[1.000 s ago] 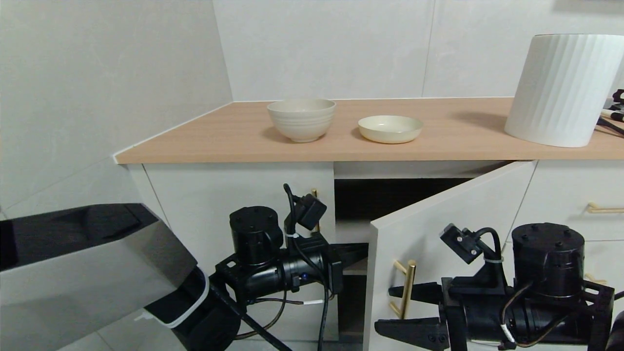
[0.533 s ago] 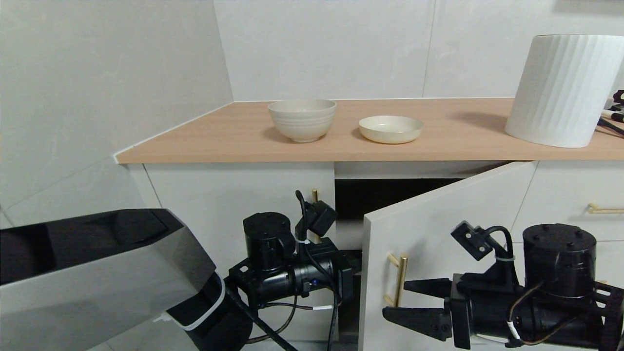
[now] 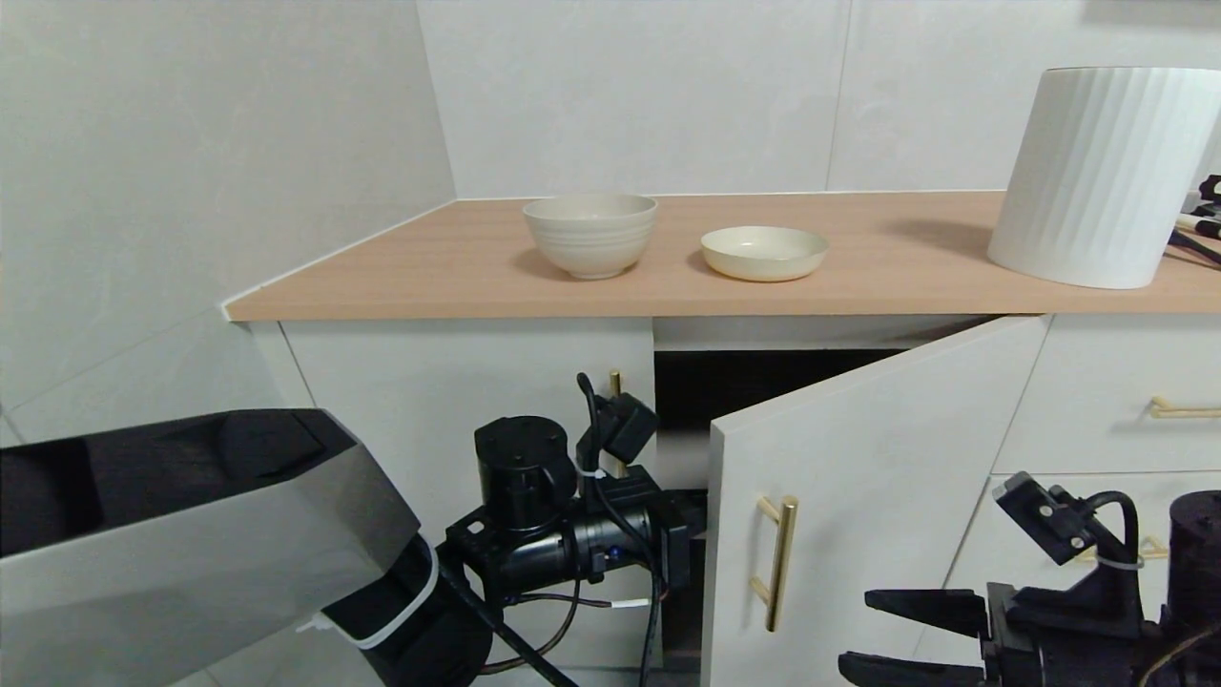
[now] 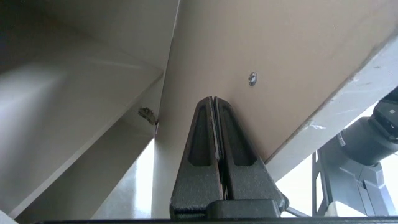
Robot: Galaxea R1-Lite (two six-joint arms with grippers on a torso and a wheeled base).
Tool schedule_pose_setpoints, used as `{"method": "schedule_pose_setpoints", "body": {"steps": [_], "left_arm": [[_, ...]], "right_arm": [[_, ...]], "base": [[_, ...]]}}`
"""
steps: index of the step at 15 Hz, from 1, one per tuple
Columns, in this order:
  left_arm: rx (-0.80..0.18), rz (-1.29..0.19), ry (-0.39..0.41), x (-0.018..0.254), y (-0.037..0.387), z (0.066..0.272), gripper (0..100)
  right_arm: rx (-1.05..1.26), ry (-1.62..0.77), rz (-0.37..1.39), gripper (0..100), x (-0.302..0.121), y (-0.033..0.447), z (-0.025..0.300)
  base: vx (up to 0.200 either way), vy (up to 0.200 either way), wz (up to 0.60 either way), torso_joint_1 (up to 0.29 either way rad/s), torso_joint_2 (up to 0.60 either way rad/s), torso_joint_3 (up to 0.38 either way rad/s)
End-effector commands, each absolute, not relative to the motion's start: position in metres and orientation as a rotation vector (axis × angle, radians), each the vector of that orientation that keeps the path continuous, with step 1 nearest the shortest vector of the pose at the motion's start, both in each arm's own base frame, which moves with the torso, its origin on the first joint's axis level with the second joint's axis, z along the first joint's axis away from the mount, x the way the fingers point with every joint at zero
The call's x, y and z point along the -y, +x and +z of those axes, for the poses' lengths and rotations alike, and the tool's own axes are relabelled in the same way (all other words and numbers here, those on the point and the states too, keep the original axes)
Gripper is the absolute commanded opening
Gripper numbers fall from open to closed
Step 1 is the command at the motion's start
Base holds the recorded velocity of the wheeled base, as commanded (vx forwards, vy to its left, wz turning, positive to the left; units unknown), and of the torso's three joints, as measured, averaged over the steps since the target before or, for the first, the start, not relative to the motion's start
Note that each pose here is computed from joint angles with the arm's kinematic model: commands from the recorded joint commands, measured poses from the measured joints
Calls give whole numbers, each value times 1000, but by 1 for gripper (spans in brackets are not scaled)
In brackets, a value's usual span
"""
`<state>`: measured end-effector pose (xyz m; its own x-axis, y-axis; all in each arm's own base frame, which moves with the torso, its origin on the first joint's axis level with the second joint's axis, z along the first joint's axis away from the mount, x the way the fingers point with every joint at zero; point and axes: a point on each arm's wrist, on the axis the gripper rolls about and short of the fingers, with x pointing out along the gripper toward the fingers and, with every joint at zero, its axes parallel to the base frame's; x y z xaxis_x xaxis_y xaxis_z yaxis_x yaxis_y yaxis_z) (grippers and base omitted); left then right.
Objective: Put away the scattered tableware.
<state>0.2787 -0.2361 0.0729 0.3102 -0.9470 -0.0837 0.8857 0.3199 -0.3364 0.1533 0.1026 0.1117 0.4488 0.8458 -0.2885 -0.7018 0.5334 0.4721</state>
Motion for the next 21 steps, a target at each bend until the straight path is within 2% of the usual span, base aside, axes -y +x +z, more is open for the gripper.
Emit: {"method": "schedule_pose_setpoints", "body": {"steps": [1,3,9,13,18,21], "left_arm": [[-277,-1227,-247,235,278,76,0],[-280,-1227,-248,236,278,76,0],[-291,-1225,-251,239,282,71,0],[-317,-1220,-256,256,304,62,0],[-333,-1228,-255,265,308,64,0],[-338,-1232,-254,270,311,69,0]], "right_arm": [[-525,304,975,100,-97,145,112],[-525,304,973,100,-98,145,112],[-523,295,977,100,-97,145,111],[-531,295,977,100,-97,145,110],[-525,294,978,100,-97,144,110],[-523,295,977,100,-97,144,111]], "base": [[0,0,0,0,0,0],[0,0,0,0,0,0],[-200,0,0,2,1,2],[0,0,0,0,0,0],[0,0,0,0,0,0],[-200,0,0,5,2,-1]]}}
